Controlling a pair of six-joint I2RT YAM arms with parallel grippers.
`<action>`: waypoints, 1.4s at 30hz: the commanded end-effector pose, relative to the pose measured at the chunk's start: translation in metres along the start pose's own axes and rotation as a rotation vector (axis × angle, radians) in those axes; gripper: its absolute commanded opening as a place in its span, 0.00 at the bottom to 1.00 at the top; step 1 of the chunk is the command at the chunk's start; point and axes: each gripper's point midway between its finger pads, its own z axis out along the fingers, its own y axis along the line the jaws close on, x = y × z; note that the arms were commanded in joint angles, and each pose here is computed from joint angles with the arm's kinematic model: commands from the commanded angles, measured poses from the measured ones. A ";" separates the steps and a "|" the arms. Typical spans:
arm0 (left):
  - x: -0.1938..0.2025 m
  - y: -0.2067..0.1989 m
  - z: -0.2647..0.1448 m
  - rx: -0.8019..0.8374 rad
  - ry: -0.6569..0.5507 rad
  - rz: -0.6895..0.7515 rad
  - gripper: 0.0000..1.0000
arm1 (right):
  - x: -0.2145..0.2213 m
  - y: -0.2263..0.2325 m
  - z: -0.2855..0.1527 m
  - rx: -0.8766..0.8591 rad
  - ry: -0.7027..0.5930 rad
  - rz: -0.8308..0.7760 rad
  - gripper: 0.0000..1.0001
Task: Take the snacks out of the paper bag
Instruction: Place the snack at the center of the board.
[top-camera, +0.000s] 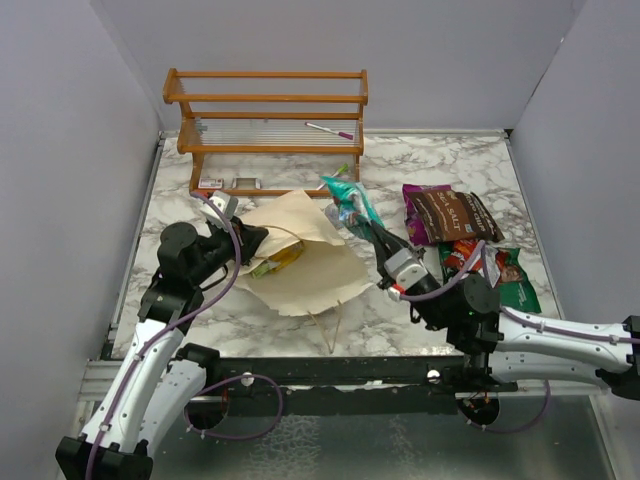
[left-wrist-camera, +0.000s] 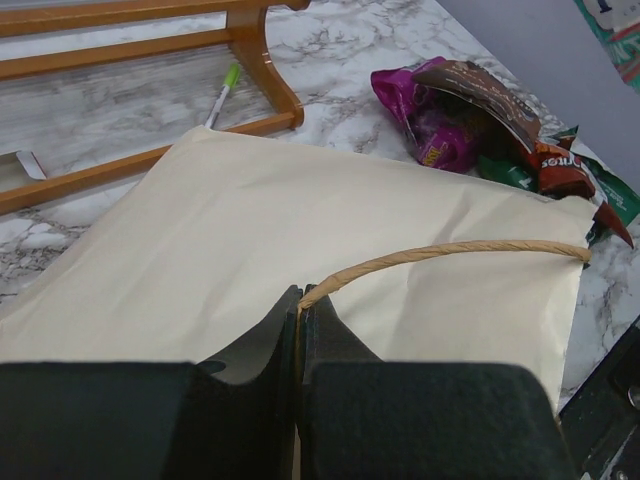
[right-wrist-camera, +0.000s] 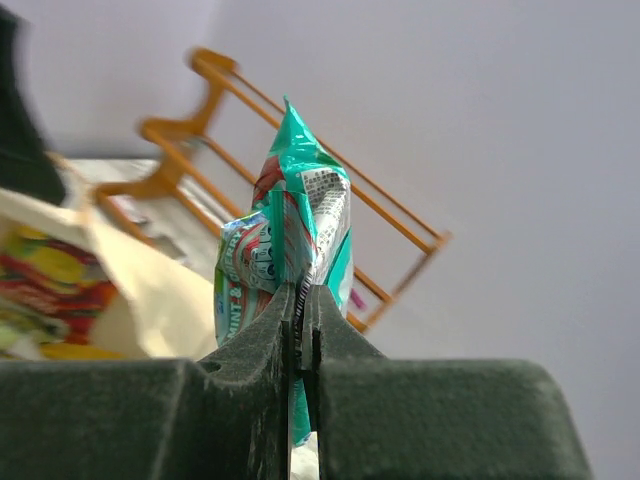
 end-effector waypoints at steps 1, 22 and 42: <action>-0.011 0.004 -0.001 -0.022 -0.027 0.021 0.00 | -0.008 -0.072 -0.003 0.340 0.010 0.078 0.02; -0.026 -0.018 -0.015 0.075 -0.114 0.060 0.00 | -0.087 -0.027 0.030 -0.024 -0.248 0.229 0.01; -0.044 -0.030 -0.036 0.087 -0.222 0.106 0.00 | 0.164 -0.097 0.033 0.417 0.447 0.297 0.01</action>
